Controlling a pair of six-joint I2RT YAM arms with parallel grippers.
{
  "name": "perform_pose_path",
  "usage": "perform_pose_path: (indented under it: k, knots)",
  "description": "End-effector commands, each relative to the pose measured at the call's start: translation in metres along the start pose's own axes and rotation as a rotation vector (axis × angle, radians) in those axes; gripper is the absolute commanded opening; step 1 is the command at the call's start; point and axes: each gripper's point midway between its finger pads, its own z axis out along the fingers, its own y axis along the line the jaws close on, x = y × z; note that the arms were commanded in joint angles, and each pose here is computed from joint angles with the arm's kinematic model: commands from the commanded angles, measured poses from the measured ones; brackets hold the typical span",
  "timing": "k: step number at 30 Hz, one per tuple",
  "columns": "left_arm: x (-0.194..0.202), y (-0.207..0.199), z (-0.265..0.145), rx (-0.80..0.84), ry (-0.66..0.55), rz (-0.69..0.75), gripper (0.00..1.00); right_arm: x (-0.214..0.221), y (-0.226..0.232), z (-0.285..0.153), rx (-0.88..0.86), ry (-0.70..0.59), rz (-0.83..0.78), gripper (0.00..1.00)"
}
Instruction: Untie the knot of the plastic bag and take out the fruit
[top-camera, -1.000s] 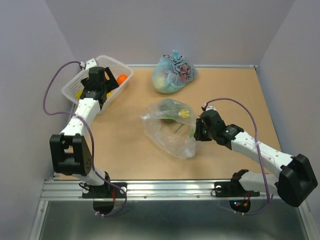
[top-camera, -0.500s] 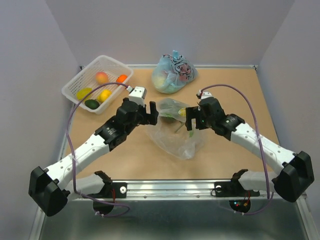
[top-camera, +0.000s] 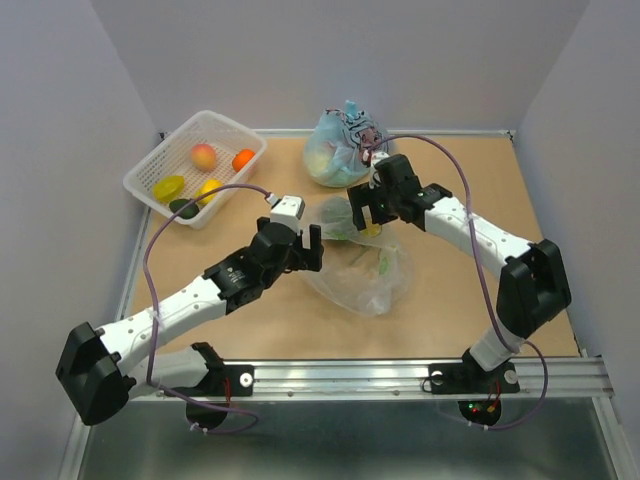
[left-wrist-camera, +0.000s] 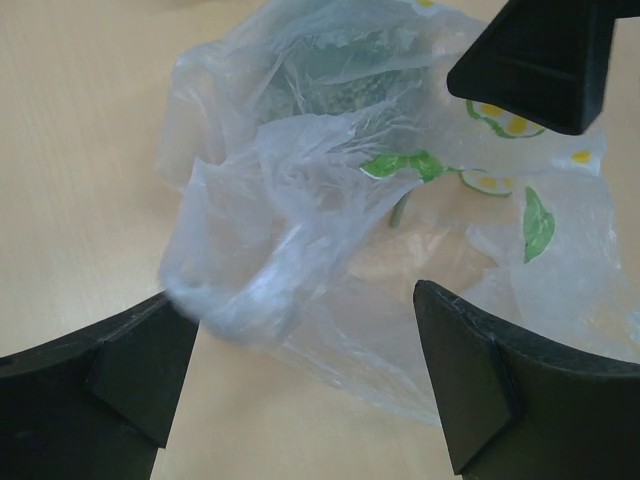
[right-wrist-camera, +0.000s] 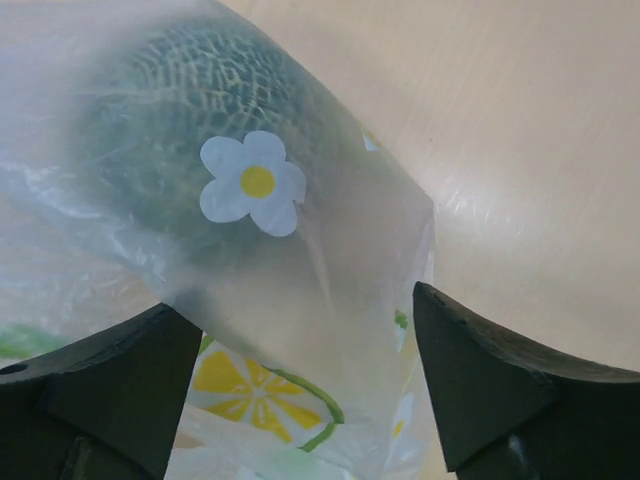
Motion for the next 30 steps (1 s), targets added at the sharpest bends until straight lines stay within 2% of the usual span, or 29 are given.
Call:
perform_pose_path:
  k: [1,2,3,5,6,7,12,19,22,25,30]
  knots:
    - [0.006,-0.002,0.005,-0.019,-0.009,-0.041,0.99,-0.01,0.012,0.009,-0.088,0.0,-0.064,0.76]
    - [0.009,-0.001,0.006,-0.021,-0.004,-0.044,0.99,-0.008,0.015,0.009,-0.11,0.007,-0.065,0.64]
    - [0.012,0.0,0.008,-0.031,0.0,-0.052,0.99,-0.01,0.025,0.002,-0.163,0.001,-0.066,0.38]
    - [0.017,0.0,0.01,-0.036,0.009,-0.056,0.99,-0.015,0.036,-0.01,-0.225,-0.014,-0.063,0.19]
    - [0.02,0.002,0.013,-0.052,0.013,-0.061,0.99,-0.023,0.042,-0.025,-0.245,-0.046,-0.061,0.06]
    - [0.022,0.003,0.014,-0.059,0.016,-0.07,0.99,-0.03,0.046,-0.033,-0.257,-0.066,-0.061,0.02]
    - [0.027,0.002,0.02,-0.072,0.02,-0.09,0.99,-0.043,0.077,-0.077,-0.34,-0.098,-0.07,0.01]
    - [0.022,0.0,0.021,-0.078,-0.007,-0.128,0.99,-0.014,0.146,-0.091,-0.435,-0.017,-0.14,0.01]
    - [0.023,0.001,0.019,-0.08,-0.011,-0.143,0.98,-0.004,0.132,-0.077,-0.348,0.005,-0.113,0.01]
    - [0.026,0.001,0.015,-0.069,-0.01,-0.157,0.98,0.004,0.098,-0.064,-0.162,-0.004,-0.077,0.01]
    - [0.025,-0.003,0.006,-0.036,-0.015,-0.169,0.98,0.027,0.066,-0.048,-0.043,0.037,-0.028,0.01]
